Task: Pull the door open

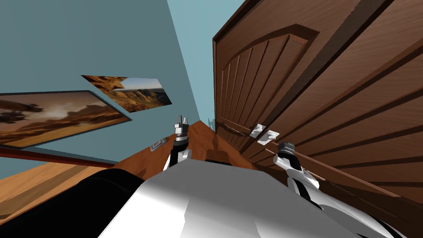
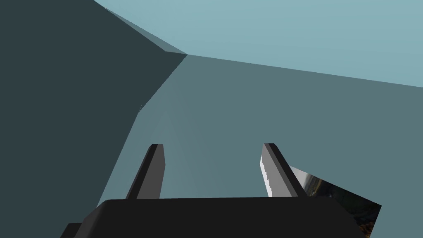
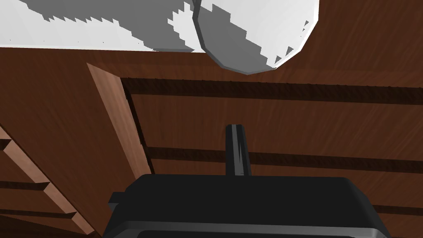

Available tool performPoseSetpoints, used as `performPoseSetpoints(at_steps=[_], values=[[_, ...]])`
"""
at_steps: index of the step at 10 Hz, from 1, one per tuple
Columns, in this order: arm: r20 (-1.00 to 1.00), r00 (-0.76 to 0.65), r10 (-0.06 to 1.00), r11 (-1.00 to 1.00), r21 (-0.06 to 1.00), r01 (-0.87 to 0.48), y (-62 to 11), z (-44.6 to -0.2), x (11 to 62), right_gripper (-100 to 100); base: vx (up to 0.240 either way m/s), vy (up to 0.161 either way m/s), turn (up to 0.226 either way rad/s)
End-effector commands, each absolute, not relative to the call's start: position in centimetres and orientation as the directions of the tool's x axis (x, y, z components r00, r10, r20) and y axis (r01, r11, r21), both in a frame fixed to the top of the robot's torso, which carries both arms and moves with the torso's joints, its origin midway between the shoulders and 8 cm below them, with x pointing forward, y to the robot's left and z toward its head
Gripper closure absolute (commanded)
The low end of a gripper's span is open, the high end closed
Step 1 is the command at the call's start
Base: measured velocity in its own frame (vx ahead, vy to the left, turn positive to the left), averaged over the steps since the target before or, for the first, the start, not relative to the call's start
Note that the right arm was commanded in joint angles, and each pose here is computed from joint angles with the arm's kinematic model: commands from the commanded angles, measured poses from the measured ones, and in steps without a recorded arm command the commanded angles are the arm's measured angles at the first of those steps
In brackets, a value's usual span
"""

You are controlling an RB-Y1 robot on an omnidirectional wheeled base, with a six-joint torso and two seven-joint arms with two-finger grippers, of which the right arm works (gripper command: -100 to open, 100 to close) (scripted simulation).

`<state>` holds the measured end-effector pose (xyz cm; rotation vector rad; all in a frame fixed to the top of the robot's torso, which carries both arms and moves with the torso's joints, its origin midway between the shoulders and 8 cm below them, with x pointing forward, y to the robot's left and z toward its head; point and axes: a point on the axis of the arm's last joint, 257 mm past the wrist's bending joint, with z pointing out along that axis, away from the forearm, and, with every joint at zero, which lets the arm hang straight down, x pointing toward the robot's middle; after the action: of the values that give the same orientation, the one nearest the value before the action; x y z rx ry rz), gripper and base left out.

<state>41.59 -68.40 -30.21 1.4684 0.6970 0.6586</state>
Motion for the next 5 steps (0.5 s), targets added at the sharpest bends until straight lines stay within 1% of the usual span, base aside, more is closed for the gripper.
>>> performPoseSetpoints(at_steps=[1,2,5], values=[[-0.018,0.643,0.766,0.004,1.000,0.023,-68.2,-30.2,41.8,-100,-0.159,0.022,-0.054],[-0.017,0.640,0.768,0.004,1.000,0.021,-68.0,-30.2,42.0,-100,-0.109,0.121,0.030],[-0.008,0.620,0.784,0.002,1.000,0.011,-66.9,-29.9,43.2,-100,-0.135,0.169,0.034]])
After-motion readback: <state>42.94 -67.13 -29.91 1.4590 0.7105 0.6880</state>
